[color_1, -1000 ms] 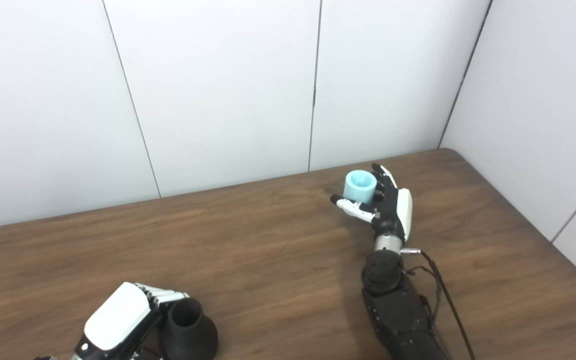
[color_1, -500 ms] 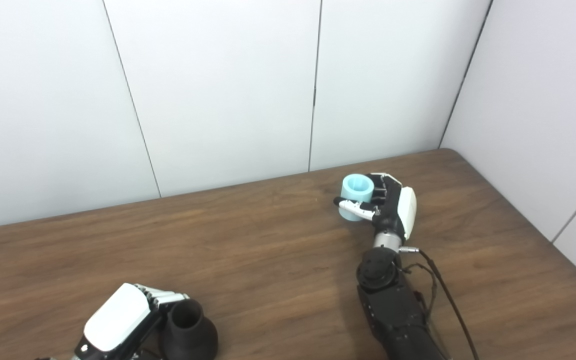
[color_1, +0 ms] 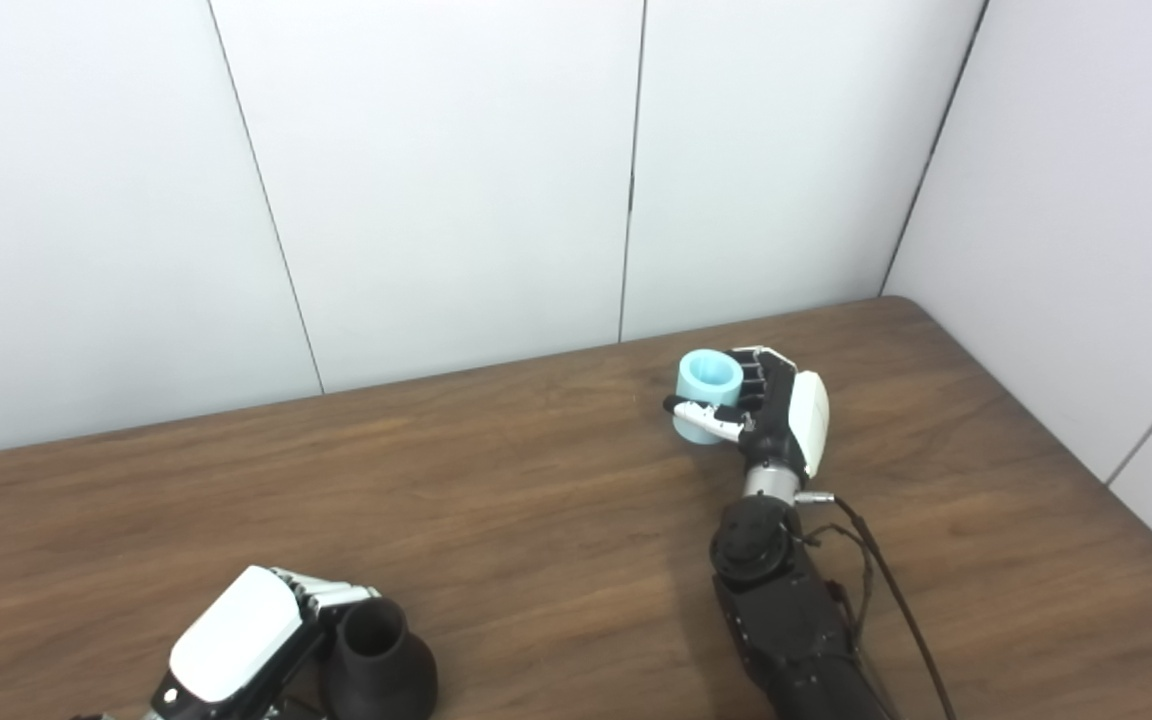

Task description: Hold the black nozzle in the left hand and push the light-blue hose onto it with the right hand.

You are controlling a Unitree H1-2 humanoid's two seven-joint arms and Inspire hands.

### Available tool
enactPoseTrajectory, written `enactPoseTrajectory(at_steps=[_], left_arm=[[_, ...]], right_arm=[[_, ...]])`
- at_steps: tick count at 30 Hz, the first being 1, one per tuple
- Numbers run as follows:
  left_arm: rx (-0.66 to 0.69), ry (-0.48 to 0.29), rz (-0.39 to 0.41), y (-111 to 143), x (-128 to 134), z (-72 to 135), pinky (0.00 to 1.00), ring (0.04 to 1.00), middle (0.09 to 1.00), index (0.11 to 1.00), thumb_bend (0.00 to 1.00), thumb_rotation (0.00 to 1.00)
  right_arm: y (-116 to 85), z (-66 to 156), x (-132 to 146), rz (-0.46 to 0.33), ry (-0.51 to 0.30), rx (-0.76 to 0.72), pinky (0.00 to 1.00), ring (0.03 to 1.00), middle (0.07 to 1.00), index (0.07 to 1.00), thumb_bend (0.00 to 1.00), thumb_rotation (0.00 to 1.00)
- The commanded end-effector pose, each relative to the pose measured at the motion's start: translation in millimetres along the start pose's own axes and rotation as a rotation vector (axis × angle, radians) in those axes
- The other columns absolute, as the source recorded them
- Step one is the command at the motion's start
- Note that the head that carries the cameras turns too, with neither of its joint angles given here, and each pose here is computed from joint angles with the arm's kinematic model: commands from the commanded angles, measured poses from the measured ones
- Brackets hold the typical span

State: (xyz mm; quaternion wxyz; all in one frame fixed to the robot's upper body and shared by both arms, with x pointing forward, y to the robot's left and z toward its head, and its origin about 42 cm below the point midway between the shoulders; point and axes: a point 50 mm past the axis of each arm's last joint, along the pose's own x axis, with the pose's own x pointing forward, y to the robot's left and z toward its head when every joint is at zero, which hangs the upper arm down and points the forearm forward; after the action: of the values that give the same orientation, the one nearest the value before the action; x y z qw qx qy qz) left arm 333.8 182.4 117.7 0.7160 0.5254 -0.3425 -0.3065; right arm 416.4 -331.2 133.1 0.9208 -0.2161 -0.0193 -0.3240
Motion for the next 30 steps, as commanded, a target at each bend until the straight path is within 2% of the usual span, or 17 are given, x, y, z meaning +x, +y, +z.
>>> enactPoseTrajectory(at_steps=[1, 4, 5, 8, 13, 14, 15, 18, 21, 23, 26, 28, 30], left_arm=[[-0.038, 0.002, -0.178, -42, -28, 13, 0.2, 0.278, 0.408, 0.519, 0.52, 0.0], [-0.035, -0.001, -0.174, -43, -26, 14, 0.23, 0.308, 0.416, 0.52, 0.52, 0.0], [-0.033, -0.004, -0.165, -44, -25, 15, 0.2, 0.268, 0.445, 0.503, 0.52, 0.0], [-0.025, -0.007, -0.167, -46, -23, 16, 0.16, 0.225, 0.4, 0.512, 0.52, 0.0], [-0.043, -0.008, -0.159, -49, -21, 18, 0.17, 0.239, 0.399, 0.516, 0.52, 0.0], [-0.048, -0.007, -0.161, -50, -20, 19, 0.16, 0.229, 0.435, 0.5, 0.52, 0.0], [-0.05, -0.007, -0.168, -51, -20, 20, 0.17, 0.236, 0.411, 0.512, 0.52, 0.0], [-0.052, -0.008, -0.181, -52, -18, 22, 0.19, 0.268, 0.412, 0.523, 0.52, 0.0], [-0.049, -0.011, -0.174, -54, -15, 23, 0.17, 0.241, 0.402, 0.521, 0.52, 0.0], [-0.051, -0.008, -0.171, -55, -14, 25, 0.19, 0.274, 0.414, 0.522, 0.52, 0.0], [-0.061, -0.002, -0.177, -56, -12, 27, 0.19, 0.266, 0.403, 0.517, 0.52, 0.0], [-0.069, 0.001, -0.181, -57, -10, 29, 0.16, 0.219, 0.458, 0.491, 0.52, 0.0], [-0.076, 0.005, -0.178, -58, -7, 31, 0.16, 0.216, 0.47, 0.486, 0.52, 0.0]], right_arm=[[-6, 15, 5, 0.024, -0.089, 0.021, 0.46, 0.514, 0.482, 0.5, 0.52, 0.0], [-10, 21, 1, 0.043, -0.113, 0.023, 0.46, 0.518, 0.485, 0.497, 0.52, 0.0], [-12, 22, 0, 0.044, -0.128, 0.023, 0.45, 0.516, 0.485, 0.496, 0.52, 0.0], [-16, 30, -3, 0.048, -0.16, 0.043, 0.44, 0.503, 0.483, 0.498, 0.52, 0.0], [-22, 46, -10, 0.08, -0.204, 0.062, 0.43, 0.476, 0.469, 0.522, 0.52, 0.0], [-24, 51, -12, 0.093, -0.217, 0.068, 0.44, 0.472, 0.467, 0.527, 0.52, 0.0], [-26, 54, -14, 0.104, -0.231, 0.071, 0.43, 0.467, 0.465, 0.532, 0.52, 0.0], [-31, 65, -19, 0.131, -0.272, 0.078, 0.42, 0.463, 0.469, 0.525, 0.52, 0.0], [-35, 76, -25, 0.149, -0.299, 0.116, 0.42, 0.461, 0.468, 0.525, 0.52, 0.0], [-38, 83, -30, 0.152, -0.324, 0.136, 0.42, 0.459, 0.468, 0.523, 0.52, 0.0], [-41, 95, -38, 0.157, -0.355, 0.177, 0.41, 0.458, 0.47, 0.517, 0.52, 0.0], [-43, 102, -42, 0.172, -0.369, 0.212, 0.4, 0.455, 0.474, 0.507, 0.52, 0.0], [-45, 111, -49, 0.202, -0.383, 0.238, 0.39, 0.451, 0.474, 0.505, 0.52, 0.0]])
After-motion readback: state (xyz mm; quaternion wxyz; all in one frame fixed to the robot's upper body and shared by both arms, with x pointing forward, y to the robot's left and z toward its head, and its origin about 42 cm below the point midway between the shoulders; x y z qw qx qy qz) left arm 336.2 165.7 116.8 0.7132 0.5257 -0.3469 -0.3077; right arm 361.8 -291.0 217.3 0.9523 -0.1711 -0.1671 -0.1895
